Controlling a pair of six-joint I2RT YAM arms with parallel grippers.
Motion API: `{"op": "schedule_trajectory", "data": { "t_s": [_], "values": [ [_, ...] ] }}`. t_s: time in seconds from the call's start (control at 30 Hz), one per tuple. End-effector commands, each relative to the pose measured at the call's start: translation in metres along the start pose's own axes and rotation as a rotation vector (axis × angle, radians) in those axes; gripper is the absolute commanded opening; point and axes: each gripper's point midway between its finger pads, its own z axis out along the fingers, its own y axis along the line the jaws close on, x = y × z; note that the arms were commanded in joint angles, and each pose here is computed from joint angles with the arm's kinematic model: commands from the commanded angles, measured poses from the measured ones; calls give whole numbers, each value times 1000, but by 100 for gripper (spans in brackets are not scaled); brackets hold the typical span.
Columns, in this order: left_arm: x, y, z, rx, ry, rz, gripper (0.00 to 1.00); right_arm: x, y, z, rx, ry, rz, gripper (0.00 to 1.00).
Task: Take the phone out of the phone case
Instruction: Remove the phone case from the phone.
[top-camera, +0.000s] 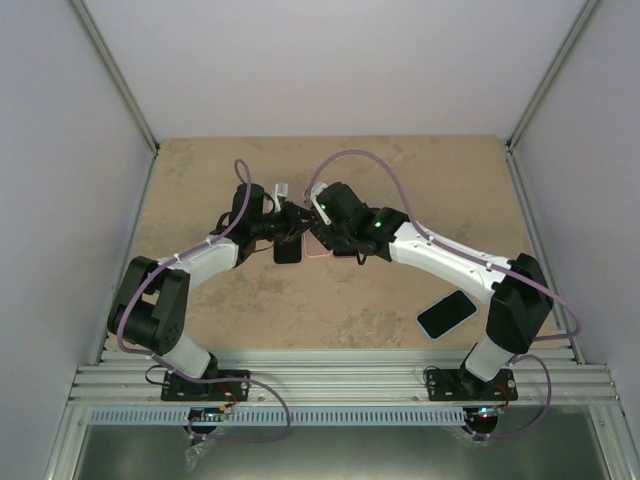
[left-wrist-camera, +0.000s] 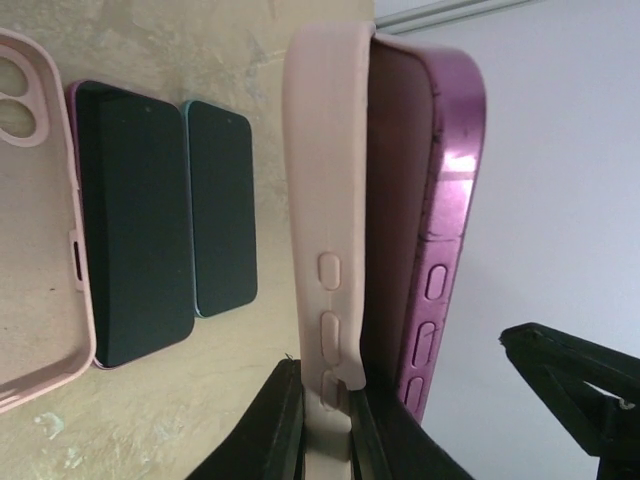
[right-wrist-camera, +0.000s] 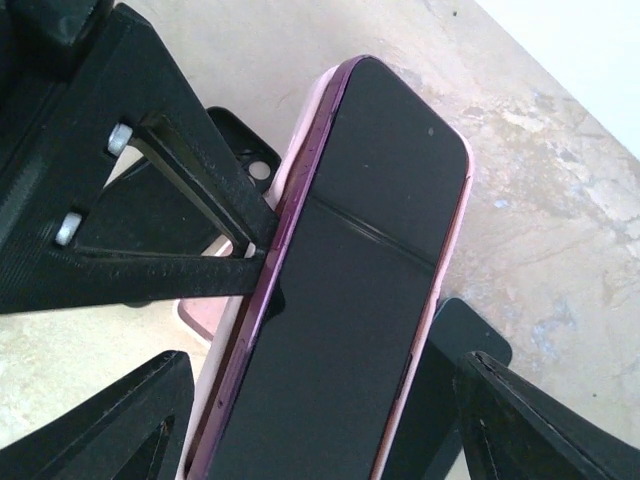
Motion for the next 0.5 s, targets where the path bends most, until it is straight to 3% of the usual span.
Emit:
{"op": "schedule_trajectory", "data": {
  "t_s": [0.0, 0.47],
  "values": [
    [-16, -24, -10, 12, -55, 65, 0, -9, 0, 9, 28, 2, 69, 72],
    [-16, -26, -11, 18, -61, 55, 0, 5, -6, 22, 103, 38, 64, 59]
  ]
}}
